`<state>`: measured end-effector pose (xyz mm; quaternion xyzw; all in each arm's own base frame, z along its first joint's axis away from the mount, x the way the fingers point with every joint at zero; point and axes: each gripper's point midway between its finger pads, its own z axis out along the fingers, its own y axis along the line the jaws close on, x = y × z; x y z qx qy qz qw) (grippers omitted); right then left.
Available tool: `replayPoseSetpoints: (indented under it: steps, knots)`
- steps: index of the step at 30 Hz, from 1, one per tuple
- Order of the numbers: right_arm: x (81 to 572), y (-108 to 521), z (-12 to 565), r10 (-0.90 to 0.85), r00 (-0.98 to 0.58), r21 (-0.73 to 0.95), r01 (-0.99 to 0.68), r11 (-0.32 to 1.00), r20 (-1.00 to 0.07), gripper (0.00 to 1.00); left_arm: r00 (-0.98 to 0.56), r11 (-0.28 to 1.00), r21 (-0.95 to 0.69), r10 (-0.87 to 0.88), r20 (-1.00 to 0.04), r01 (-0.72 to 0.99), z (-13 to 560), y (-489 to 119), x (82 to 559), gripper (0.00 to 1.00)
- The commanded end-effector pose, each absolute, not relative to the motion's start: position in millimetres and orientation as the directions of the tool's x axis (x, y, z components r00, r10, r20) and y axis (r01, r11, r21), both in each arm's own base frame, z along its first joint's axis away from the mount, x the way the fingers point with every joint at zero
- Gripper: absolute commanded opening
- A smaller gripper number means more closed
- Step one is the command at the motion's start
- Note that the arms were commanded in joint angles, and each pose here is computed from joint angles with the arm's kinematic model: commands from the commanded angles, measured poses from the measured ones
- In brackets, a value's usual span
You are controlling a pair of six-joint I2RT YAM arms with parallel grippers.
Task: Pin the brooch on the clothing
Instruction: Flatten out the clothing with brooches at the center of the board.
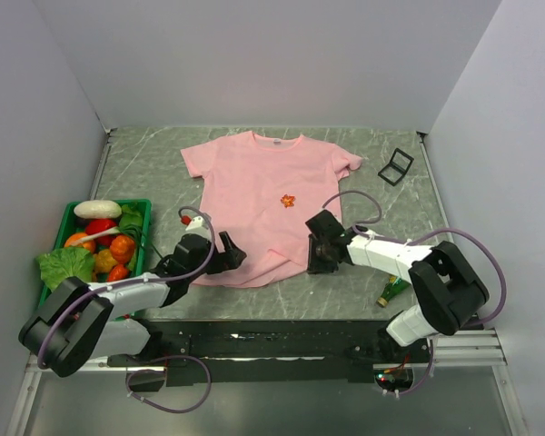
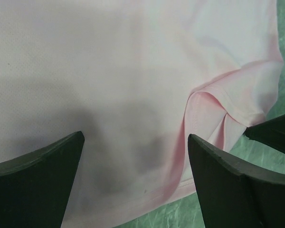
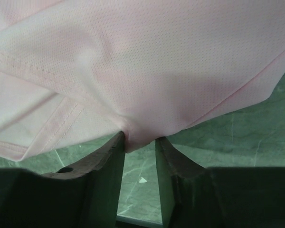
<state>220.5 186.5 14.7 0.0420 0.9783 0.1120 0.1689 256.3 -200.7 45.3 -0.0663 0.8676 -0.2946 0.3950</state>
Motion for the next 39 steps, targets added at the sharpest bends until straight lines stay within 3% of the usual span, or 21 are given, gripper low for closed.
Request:
replayPoseSetpoints:
  steps: [1,3,6,16,27,29,30,33,36,39]
  knots:
    - [233,183,8,0.137,-0.923,0.185,0.074,0.98,-0.36,0.27,-0.652,0.783,-0.612,-0.407,-0.64,0.112,52,-199,260,0.96]
    - [230,181,7,0.132,-0.926,0.174,0.074,0.982,-0.354,0.19,-0.652,0.786,-0.611,-0.415,-0.634,0.094,48,-194,260,0.96]
    - [225,176,11,0.13,-0.928,0.163,0.077,0.984,-0.349,0.17,-0.657,0.784,-0.616,-0.424,-0.623,0.078,43,-188,257,0.96]
    - [176,132,47,0.099,-0.946,0.08,0.078,0.994,-0.309,0.17,-0.651,0.778,-0.628,-0.459,-0.605,0.035,38,-174,259,0.96]
    - [115,87,67,0.194,-0.95,0.024,0.194,0.981,-0.243,0.17,-0.633,0.789,-0.614,-0.464,-0.62,0.024,48,-164,257,0.96]
    - [110,84,71,0.208,-0.946,0.031,0.207,0.978,-0.247,0.23,-0.63,0.788,-0.615,-0.461,-0.625,0.033,53,-163,255,0.96]
    - [107,82,73,0.213,-0.946,0.03,0.212,0.977,-0.244,0.42,-0.628,0.788,-0.614,-0.46,-0.628,0.037,55,-163,255,0.96]
    - [120,92,95,0.221,-0.923,0.119,0.192,0.974,-0.316,0.71,-0.609,0.796,-0.6,-0.435,-0.663,0.084,72,-164,257,0.96]
    - [154,100,127,0.24,-0.873,0.221,0.156,0.963,-0.425,0.8,-0.589,0.809,-0.57,-0.393,-0.707,0.145,97,-168,264,0.96]
    - [193,97,148,0.289,-0.842,0.325,0.146,0.935,-0.455,0.79,-0.554,0.802,-0.559,-0.373,-0.744,0.211,124,-178,271,0.96]
